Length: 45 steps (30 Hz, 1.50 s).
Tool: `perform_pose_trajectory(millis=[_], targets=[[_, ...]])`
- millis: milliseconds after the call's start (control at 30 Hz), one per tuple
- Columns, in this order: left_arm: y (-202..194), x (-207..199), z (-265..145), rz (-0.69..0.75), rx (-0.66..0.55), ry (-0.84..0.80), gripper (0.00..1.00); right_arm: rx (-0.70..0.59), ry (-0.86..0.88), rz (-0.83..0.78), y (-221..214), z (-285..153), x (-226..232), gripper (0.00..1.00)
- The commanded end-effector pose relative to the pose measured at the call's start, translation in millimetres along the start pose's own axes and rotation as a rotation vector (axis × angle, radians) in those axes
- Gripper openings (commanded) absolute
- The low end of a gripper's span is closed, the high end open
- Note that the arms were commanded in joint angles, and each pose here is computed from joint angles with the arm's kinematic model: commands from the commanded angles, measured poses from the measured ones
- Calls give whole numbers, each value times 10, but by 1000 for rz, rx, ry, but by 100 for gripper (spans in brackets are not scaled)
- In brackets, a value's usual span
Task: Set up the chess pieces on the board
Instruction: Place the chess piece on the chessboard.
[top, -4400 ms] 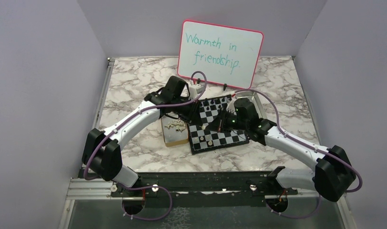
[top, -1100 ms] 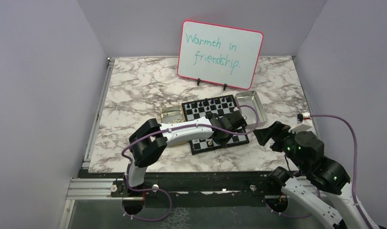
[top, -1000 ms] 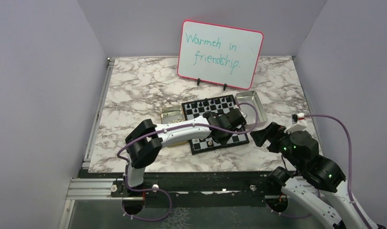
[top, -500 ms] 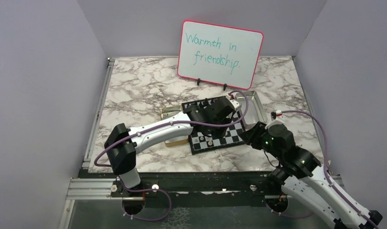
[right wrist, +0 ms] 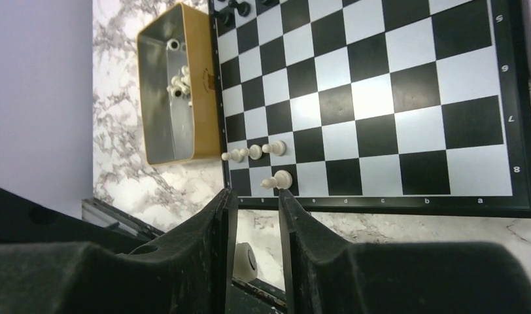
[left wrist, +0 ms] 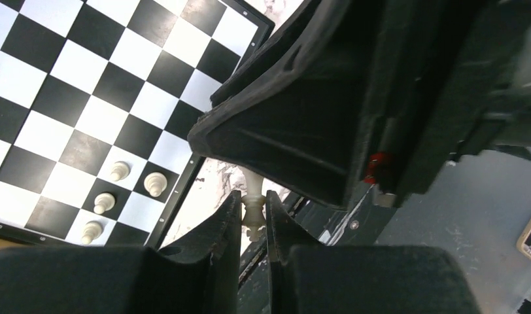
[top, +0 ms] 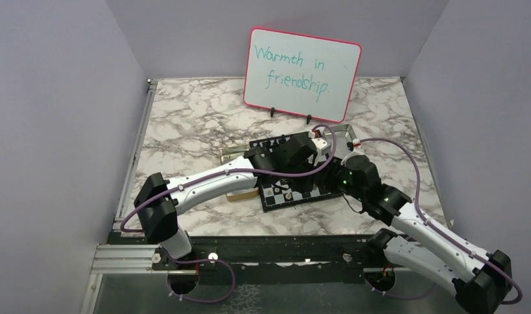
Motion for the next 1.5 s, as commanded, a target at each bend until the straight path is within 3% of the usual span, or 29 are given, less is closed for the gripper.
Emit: perform_pose_trajectory(millis=[0,500,600,867,1133,1467], targets=[[142,-136,-85,-39,-87,-76,15,66,86,-40,-174,48,72,34],[250,-138,70,-37,-95,-58,14,92,34,9,-350,38,-123,35],[242,-100,99,-31,-94,-39,13,61,-40,8,-287,0,-226,37],[180,145,189,-4,-106,76,13,-60,-232,-47,61,-463,-457,65],[155,343,376,34,-115,165,12,-148,-233,-38,242,-880,-466,100],[67,524,716,63,-128,233,12,-247,-147,-5,528,-1258,-248,100]])
Point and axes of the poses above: each gripper's point midway between its finger pads, its own z axis out along the fingers, its own x axis along the line the jaws close on, y = z × x, the point moved 2 cm from there along -z, back along the fingers, and after that the axes turned 6 degrees about -z, right-handed, at the moved point
